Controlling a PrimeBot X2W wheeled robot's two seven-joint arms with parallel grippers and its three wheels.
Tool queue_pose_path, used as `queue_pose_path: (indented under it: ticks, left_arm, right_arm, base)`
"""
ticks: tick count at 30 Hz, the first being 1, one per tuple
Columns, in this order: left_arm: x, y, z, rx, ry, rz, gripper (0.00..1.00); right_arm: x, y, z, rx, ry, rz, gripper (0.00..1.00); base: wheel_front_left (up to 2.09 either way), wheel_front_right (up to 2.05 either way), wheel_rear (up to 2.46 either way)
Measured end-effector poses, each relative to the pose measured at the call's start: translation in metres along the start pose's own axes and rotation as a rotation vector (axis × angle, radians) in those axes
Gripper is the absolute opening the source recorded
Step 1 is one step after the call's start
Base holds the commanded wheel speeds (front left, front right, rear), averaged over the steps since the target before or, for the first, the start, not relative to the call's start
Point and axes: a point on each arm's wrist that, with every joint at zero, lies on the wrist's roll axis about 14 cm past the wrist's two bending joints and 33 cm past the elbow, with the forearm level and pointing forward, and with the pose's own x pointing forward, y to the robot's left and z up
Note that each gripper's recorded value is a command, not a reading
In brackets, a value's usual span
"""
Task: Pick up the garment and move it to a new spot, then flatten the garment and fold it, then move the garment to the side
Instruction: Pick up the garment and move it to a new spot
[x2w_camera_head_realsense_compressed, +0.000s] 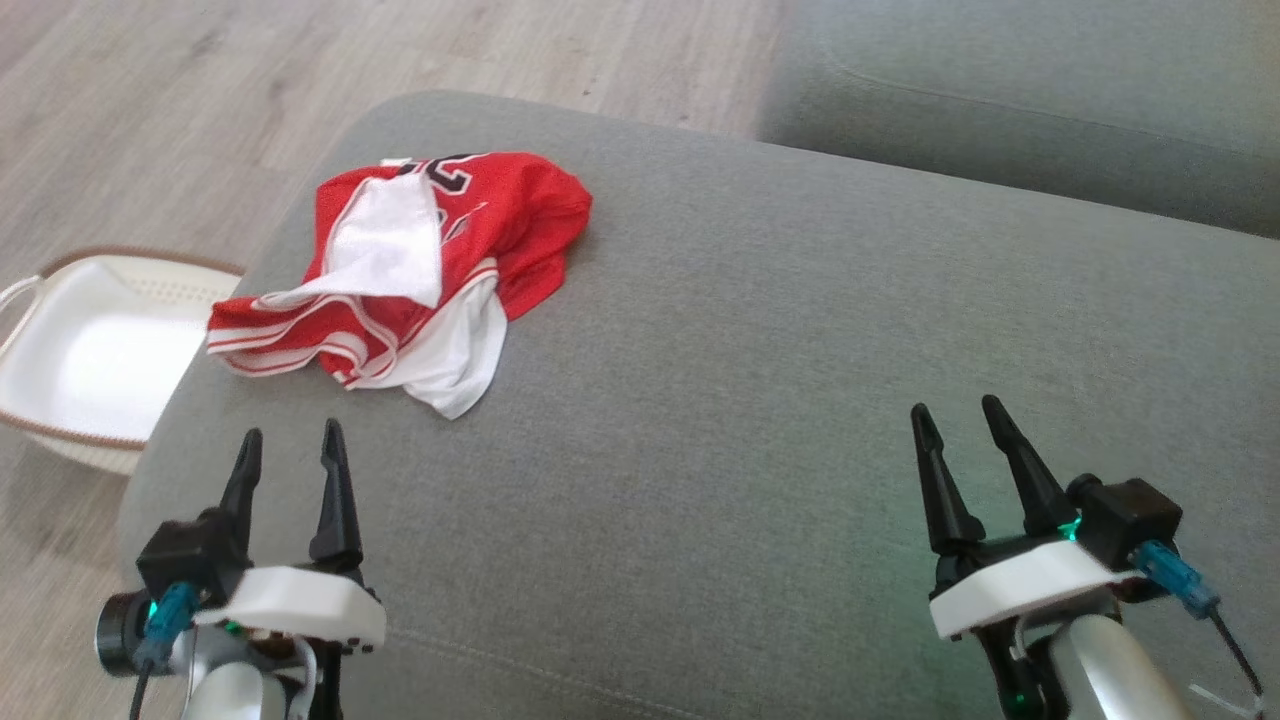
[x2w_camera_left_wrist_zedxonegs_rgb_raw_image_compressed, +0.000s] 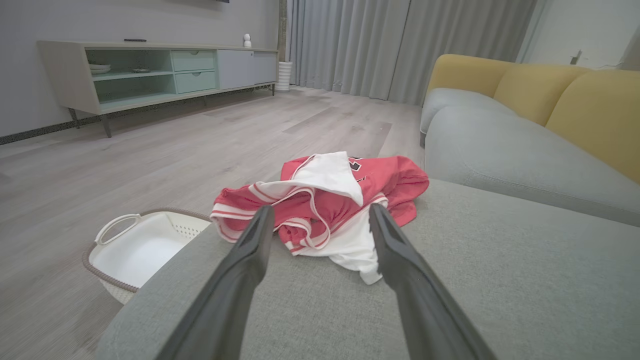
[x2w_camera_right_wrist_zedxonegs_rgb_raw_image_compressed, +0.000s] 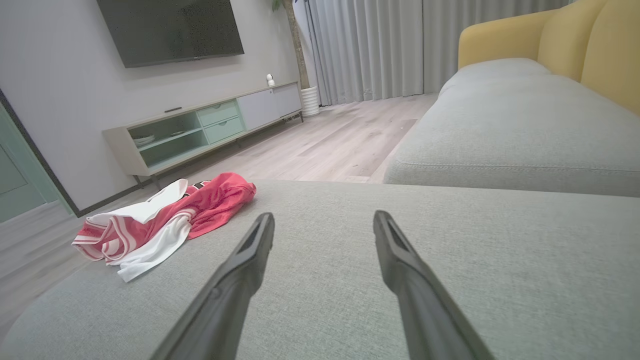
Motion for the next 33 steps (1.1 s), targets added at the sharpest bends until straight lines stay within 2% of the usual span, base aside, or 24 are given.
queue_pose_path:
  ticks: [9,13,17,23,25,33]
  left_arm:
    - [-0.004,0.017,-0.006,0.010,0.022,0.052,1.00]
    - [0.009,0.007,0.004,0.011,-0.006,0.015,1.00]
    - [0.040,-0.005,0.020,0.023,0.010,-0.050,1.00]
    - [0.099,-0.006,0.034,0.029,0.151,-0.095,1.00]
    - [0.113,-0.007,0.022,-0.003,0.254,-0.103,1.00]
    - [0.160,-0.007,-0.027,0.043,0.523,-0.106,1.00]
  right_arm:
    - [0.014,0.012,0.002,0.010,-0.010,0.045,1.00]
    - [0.013,0.008,0.010,0.012,-0.038,0.036,1.00]
    - [0.016,0.004,0.024,0.011,-0.083,0.031,1.00]
    - [0.015,-0.007,0.032,0.012,-0.114,0.012,1.00]
    - [0.015,-0.011,0.034,0.019,-0.121,0.003,1.00]
    - [0.017,-0.042,0.034,0.015,-0.129,-0.052,1.00]
  base:
    - [0.00,0.00,0.00]
    - [0.00,0.00,0.00]
    - [0.00,0.00,0.00]
    - [0.00,0.00,0.00]
    - [0.00,0.00,0.00]
    - [0.00,0.00,0.00]
